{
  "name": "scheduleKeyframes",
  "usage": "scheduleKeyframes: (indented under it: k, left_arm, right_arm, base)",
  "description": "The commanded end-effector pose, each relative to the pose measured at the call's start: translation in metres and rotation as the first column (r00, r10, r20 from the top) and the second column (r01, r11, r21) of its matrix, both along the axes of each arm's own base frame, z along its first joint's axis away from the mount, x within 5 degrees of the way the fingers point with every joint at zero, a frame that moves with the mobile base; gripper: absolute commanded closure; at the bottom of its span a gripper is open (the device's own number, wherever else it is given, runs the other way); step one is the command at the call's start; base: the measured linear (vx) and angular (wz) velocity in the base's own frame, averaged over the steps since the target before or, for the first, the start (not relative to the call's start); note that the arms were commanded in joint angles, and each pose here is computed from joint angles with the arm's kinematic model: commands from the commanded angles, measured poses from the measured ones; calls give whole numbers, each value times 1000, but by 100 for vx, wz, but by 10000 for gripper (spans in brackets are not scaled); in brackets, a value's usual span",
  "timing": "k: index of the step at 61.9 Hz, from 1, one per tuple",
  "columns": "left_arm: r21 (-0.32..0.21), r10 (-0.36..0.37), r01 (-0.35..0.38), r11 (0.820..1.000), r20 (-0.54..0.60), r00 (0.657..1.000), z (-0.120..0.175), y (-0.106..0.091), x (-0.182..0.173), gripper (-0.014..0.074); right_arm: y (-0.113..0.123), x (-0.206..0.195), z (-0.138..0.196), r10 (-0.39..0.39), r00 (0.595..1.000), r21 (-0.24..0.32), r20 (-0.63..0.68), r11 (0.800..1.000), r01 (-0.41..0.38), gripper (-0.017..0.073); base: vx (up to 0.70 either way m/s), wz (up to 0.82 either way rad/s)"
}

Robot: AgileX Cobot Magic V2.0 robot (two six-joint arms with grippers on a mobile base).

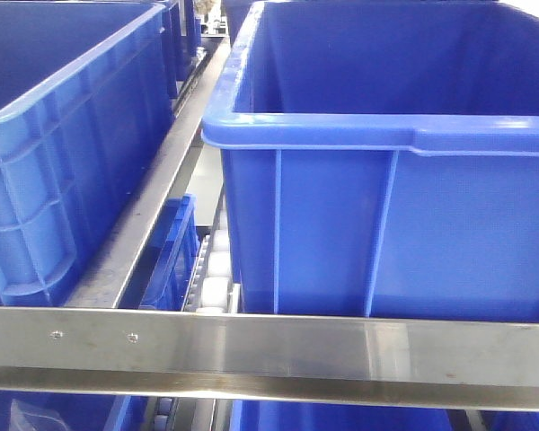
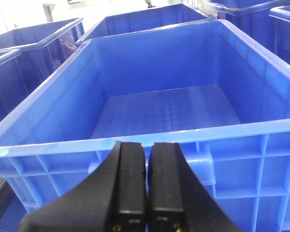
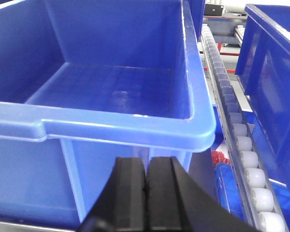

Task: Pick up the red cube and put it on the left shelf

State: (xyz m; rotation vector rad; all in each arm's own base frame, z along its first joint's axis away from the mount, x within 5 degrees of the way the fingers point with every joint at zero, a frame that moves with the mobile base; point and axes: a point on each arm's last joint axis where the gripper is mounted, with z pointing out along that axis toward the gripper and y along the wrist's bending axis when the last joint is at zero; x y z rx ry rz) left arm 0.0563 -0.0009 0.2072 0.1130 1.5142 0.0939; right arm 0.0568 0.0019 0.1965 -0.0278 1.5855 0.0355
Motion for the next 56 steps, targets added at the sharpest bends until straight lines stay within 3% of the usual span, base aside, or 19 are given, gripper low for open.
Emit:
scheduleKeyframes:
  k: [1, 56]
  left_arm:
    - [-5, -4, 5, 1000, 62, 998, 0, 0, 1, 488]
    - [-5, -4, 5, 1000, 62, 998, 0, 0, 1, 488]
  right_arm:
    - [1, -3, 18, 9, 991, 5, 137, 1000, -9, 509]
    - [1, -3, 18, 9, 991, 5, 137, 1000, -9, 509]
  base:
    - [0, 0]
    - [0, 2]
